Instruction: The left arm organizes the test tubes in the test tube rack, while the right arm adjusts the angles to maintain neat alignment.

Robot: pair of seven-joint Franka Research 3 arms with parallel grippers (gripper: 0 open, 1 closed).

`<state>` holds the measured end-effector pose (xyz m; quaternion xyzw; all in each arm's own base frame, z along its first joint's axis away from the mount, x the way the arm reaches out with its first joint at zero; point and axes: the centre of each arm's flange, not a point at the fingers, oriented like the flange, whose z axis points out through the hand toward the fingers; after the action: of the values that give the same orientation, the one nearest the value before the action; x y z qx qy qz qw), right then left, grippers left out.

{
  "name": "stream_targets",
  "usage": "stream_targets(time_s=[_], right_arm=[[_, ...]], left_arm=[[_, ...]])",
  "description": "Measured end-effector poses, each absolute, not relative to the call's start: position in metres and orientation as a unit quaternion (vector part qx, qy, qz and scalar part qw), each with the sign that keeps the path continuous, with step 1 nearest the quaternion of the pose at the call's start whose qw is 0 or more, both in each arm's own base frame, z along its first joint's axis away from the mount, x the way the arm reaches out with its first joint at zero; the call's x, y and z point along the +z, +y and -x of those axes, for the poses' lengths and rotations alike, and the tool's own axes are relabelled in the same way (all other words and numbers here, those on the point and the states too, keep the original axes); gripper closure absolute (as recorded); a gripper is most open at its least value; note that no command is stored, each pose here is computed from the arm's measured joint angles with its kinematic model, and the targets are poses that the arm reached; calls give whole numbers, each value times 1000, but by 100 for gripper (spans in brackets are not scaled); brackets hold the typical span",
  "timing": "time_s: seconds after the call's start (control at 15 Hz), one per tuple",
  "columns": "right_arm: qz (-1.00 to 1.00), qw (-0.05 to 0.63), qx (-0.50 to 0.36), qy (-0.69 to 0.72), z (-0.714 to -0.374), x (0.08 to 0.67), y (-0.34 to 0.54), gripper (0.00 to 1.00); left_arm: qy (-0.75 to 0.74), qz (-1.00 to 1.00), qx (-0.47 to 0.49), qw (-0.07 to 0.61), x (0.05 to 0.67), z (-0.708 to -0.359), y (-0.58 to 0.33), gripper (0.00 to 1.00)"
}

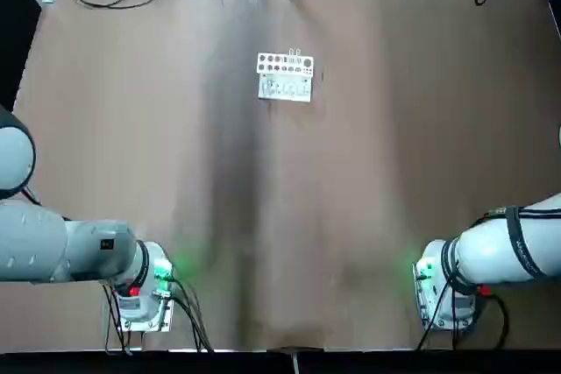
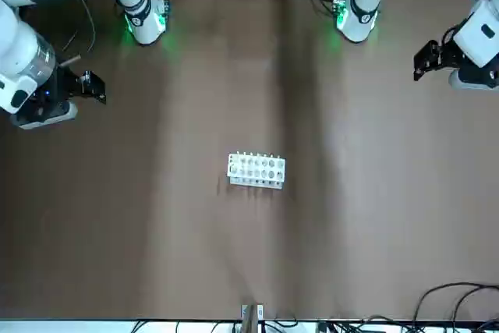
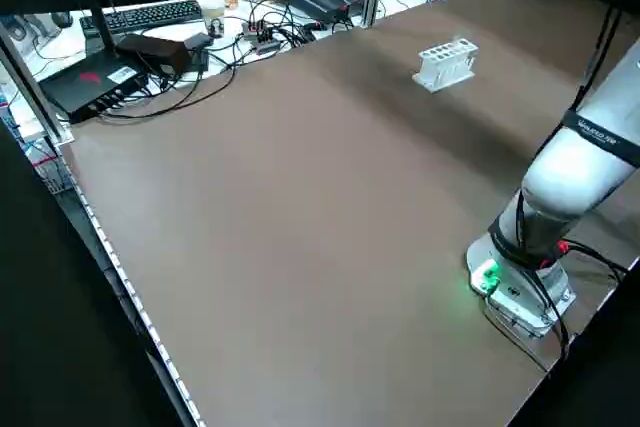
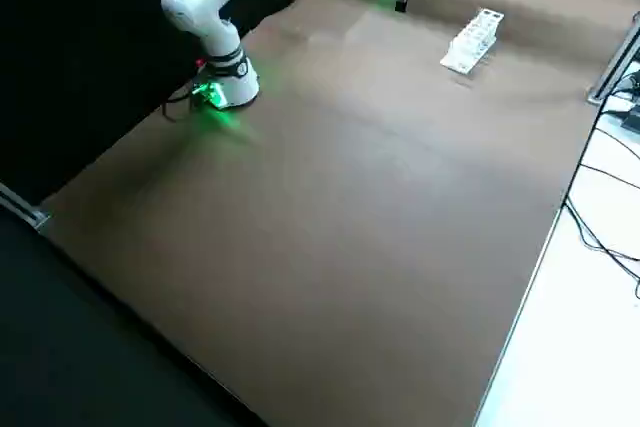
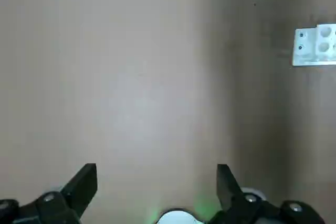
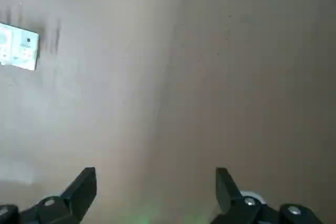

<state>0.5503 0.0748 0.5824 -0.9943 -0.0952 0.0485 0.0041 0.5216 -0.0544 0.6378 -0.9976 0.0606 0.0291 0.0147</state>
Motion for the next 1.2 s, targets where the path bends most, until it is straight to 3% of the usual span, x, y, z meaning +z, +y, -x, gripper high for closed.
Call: stream_targets(time_s=[0.47, 0.67, 0.93, 1.2], right_arm=[[994, 4, 48, -94, -551, 582, 73, 0], [994, 4, 48, -94, -551, 582, 74, 0], [994, 4, 48, -95, -550, 583, 74, 0], [994, 4, 48, -95, -551, 583, 74, 0]], left_arm=[[66, 997, 42, 10, 625, -525, -61, 0], [71, 994, 67, -38, 602, -532, -88, 0], [24, 993, 112, -35, 546, -538, -206, 0], [34, 995, 82, -46, 518, -539, -293, 0]])
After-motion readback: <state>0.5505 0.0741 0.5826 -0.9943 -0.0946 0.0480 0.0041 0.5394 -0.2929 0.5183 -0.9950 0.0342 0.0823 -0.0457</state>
